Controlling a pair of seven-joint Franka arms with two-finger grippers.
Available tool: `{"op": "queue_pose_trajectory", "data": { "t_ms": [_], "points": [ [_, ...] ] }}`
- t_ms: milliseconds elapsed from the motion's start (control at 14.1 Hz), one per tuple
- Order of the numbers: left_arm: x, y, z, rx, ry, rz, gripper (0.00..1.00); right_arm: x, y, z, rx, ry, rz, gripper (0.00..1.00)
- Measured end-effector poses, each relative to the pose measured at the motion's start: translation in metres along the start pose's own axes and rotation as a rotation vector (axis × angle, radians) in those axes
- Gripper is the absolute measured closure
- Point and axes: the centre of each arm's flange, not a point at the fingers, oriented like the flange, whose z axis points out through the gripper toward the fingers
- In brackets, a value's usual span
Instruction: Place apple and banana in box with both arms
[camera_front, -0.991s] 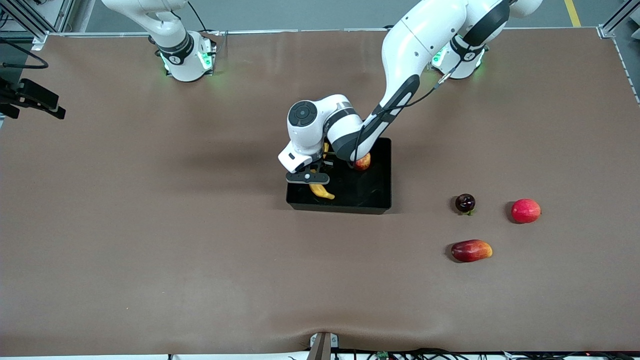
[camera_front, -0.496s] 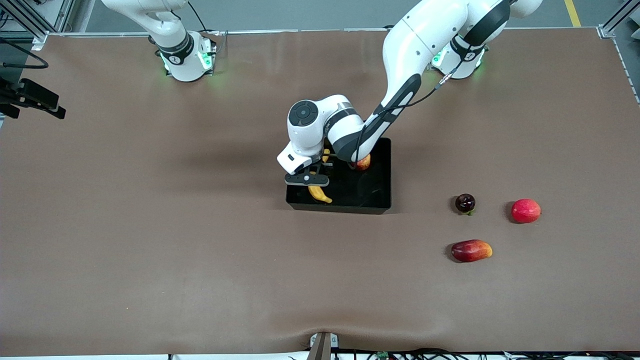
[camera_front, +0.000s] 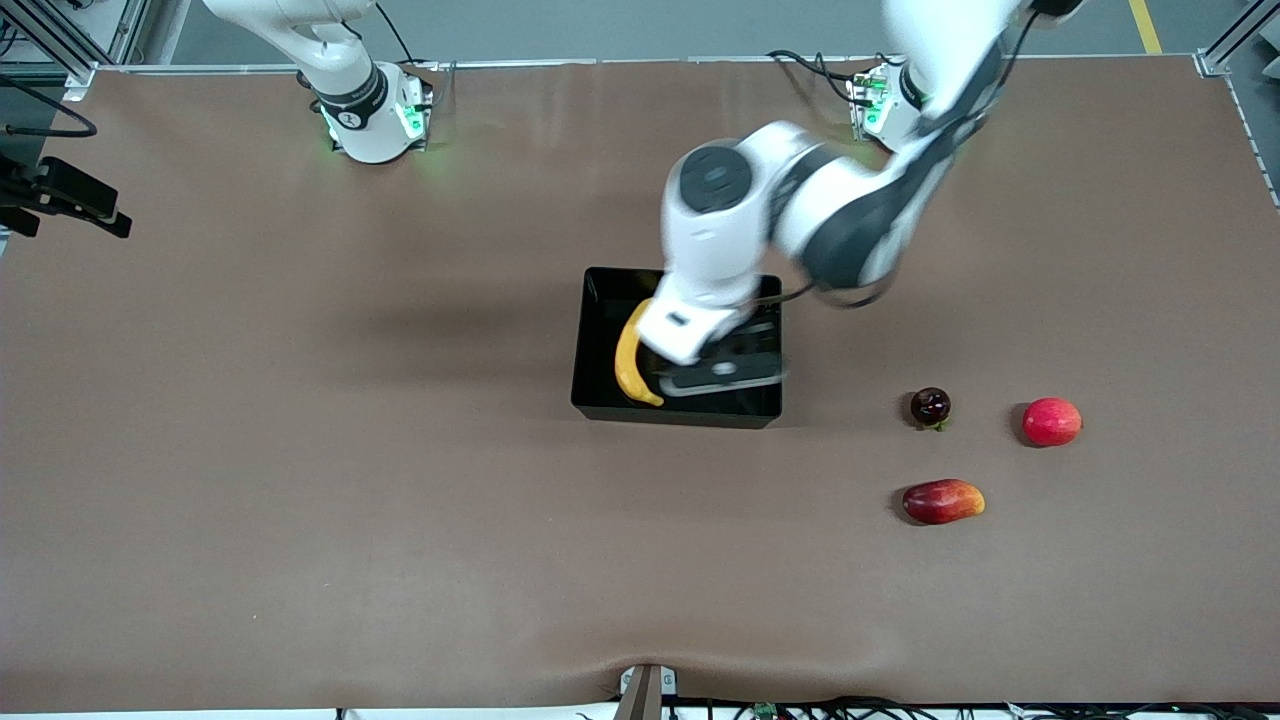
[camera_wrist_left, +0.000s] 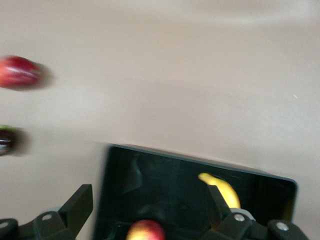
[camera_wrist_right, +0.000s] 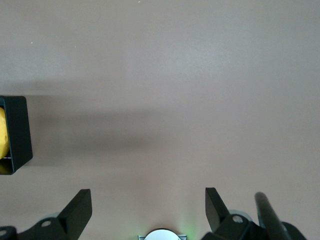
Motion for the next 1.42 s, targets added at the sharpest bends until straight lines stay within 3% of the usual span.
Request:
{"op": "queue_pose_trajectory", "data": {
  "t_ms": [354, 708, 991, 1204, 1416],
  "points": [
    [0.035, -0.117, -0.087, 0.080, -0.018, 0.051, 0.00, 0.000, 0.000, 0.000, 0.000, 0.000, 0.000, 0.00],
    [0.058, -0.226, -0.125, 0.039, -0.097, 0.073, 0.00, 0.000, 0.002, 0.000, 0.000, -0.001, 0.003, 0.00],
    [0.039, -0.284, -0.146, 0.018, -0.120, 0.108, 0.00, 0.000, 0.002, 0.000, 0.000, -0.001, 0.004, 0.00],
    [0.021, -0.345, -0.160, -0.043, -0.133, 0.131, 0.00, 0.000, 0.002, 0.000, 0.000, -0.001, 0.004, 0.00],
    [-0.004, -0.365, -0.166, -0.051, -0.138, 0.127, 0.00, 0.000, 0.003, 0.000, 0.000, -0.001, 0.005, 0.00]
  ]
}}
